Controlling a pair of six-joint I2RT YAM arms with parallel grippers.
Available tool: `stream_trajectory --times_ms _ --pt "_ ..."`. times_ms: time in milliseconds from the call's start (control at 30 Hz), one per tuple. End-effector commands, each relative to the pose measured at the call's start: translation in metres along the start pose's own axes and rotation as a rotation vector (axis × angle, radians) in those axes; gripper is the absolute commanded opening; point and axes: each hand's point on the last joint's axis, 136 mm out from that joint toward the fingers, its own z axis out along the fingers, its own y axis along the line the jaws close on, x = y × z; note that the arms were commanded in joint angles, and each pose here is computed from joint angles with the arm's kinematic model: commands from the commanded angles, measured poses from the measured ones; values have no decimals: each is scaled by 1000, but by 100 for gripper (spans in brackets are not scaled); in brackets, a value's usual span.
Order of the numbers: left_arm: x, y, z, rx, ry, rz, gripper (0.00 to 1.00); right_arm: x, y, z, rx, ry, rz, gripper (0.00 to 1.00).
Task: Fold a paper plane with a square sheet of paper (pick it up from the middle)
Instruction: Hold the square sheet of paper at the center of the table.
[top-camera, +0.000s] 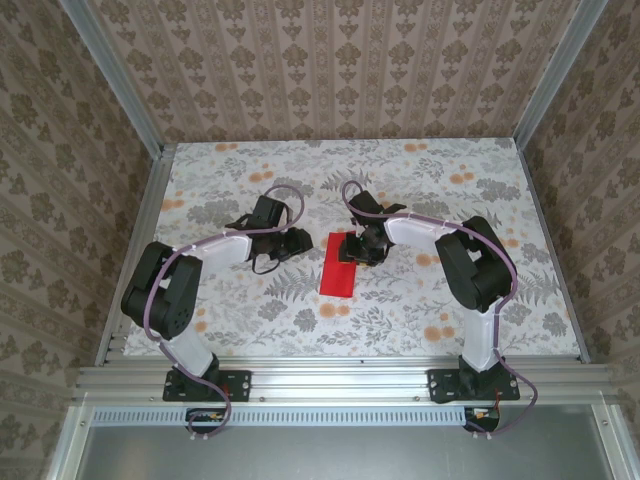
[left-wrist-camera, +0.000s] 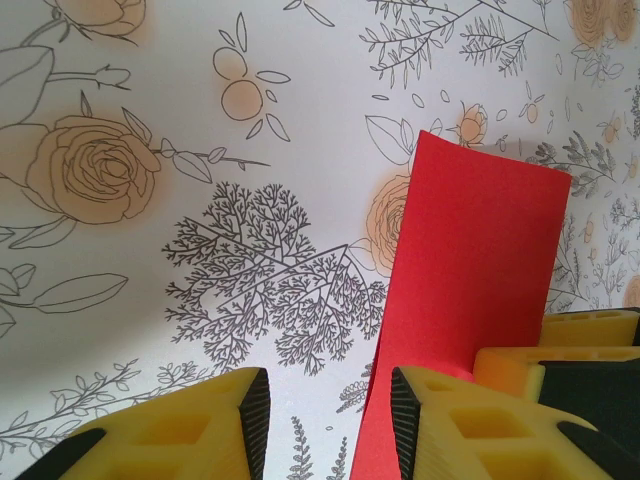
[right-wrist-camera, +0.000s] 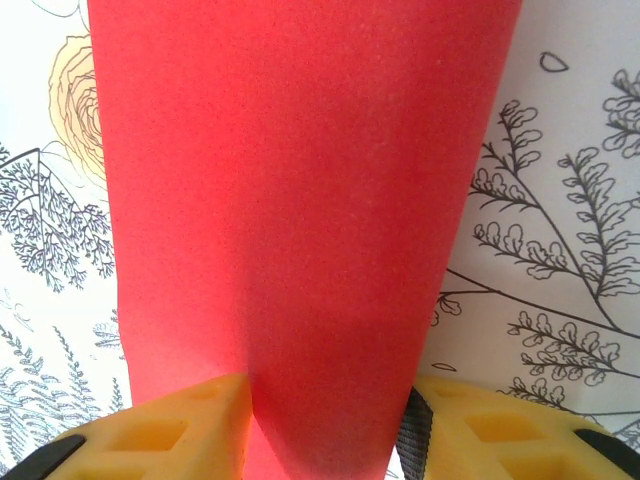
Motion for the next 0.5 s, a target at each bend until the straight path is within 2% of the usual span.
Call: stream_trajectory --times_ms 0,233,467 --pt "3 -1 0 16 19 -14 39 28 -41 28 159 106 33 45" --pt "10 -15 4 85 57 4 39 31 -47 32 188 121 52 45" --pt "26 -33 14 154 129 37 32 33 -48 35 202 128 46 45"
